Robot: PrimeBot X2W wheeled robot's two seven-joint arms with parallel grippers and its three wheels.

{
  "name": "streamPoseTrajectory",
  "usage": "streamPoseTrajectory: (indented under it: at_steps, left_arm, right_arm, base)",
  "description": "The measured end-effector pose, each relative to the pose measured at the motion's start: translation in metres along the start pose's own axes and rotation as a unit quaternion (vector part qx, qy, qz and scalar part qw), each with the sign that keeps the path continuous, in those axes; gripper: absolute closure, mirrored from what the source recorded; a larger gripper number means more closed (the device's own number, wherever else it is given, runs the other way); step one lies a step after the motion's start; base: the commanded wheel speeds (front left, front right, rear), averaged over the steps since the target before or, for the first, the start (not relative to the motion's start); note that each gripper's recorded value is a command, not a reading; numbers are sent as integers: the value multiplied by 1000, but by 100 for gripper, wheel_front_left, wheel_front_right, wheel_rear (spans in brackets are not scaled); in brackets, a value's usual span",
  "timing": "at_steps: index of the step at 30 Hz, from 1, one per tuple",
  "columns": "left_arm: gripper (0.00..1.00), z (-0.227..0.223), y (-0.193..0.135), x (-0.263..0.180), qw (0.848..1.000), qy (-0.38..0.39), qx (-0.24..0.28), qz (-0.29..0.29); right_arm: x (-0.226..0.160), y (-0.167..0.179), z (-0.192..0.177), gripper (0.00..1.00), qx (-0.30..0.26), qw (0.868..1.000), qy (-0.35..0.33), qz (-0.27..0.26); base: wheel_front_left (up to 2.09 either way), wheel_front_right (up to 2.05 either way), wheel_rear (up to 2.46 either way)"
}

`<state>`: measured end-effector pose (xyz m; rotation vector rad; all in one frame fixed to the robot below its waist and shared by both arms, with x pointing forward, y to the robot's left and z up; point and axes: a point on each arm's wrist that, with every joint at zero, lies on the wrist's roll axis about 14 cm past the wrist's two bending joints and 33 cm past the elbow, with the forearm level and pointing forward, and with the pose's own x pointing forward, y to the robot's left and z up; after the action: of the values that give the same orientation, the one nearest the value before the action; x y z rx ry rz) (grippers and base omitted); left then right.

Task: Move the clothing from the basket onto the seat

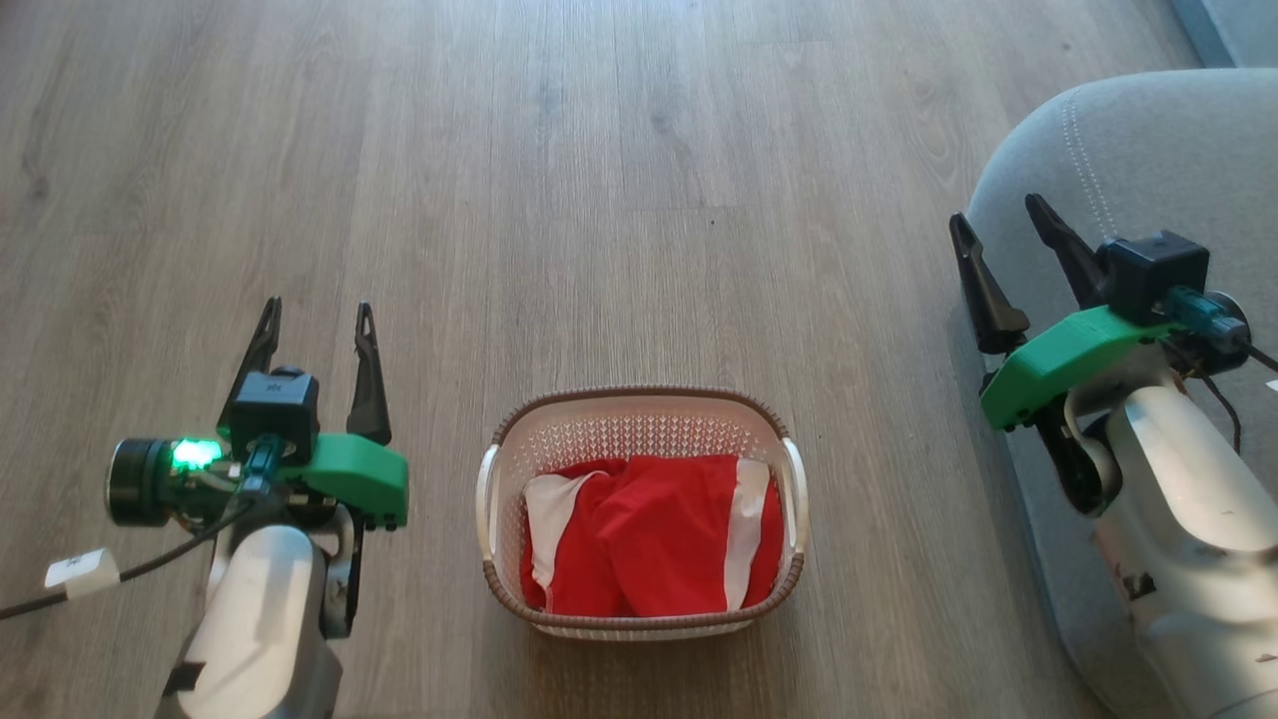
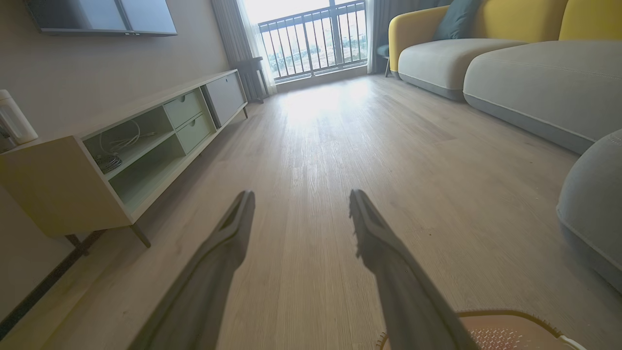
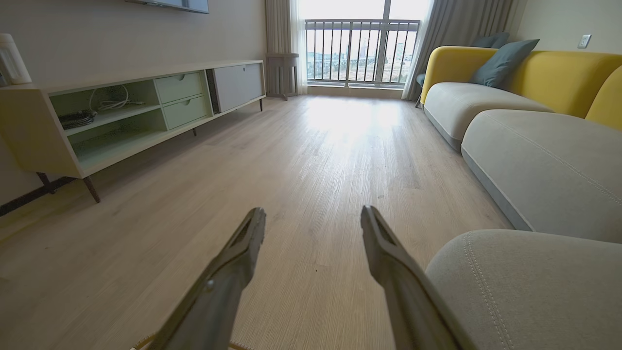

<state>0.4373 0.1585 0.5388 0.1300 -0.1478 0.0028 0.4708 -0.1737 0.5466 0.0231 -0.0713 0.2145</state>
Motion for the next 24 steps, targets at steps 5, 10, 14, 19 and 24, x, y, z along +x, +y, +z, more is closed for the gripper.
streamPoseTrajectory:
  at_steps: [5, 10, 14, 19, 24]
  left_arm:
    - [0, -4, -2, 1, 1000, 5, -6, -2]
    - [0, -16, -5, 3, 999, 24, -31, -6]
    - [0, -24, -14, 9, 998, 34, -48, -13]
    - [0, -46, -37, 26, 995, 57, -68, -41]
    - [0, -84, -77, 39, 986, 102, -93, -91]
  right_arm:
    - [1, -3, -2, 0, 1, 1000, 2, -4]
    - [5, -5, -5, 0, 4, 1000, 1, -6]
    - [11, -9, -7, 0, 3, 1000, -1, -7]
    - [37, -18, 6, 0, -2, 999, -32, -5]
    - [64, -30, 3, 0, -7, 999, -50, -4]
  base:
    - [0, 0, 0]
    - [0, 0, 0]
    - [0, 0, 0]
    - [0, 0, 0]
    - [0, 0, 0]
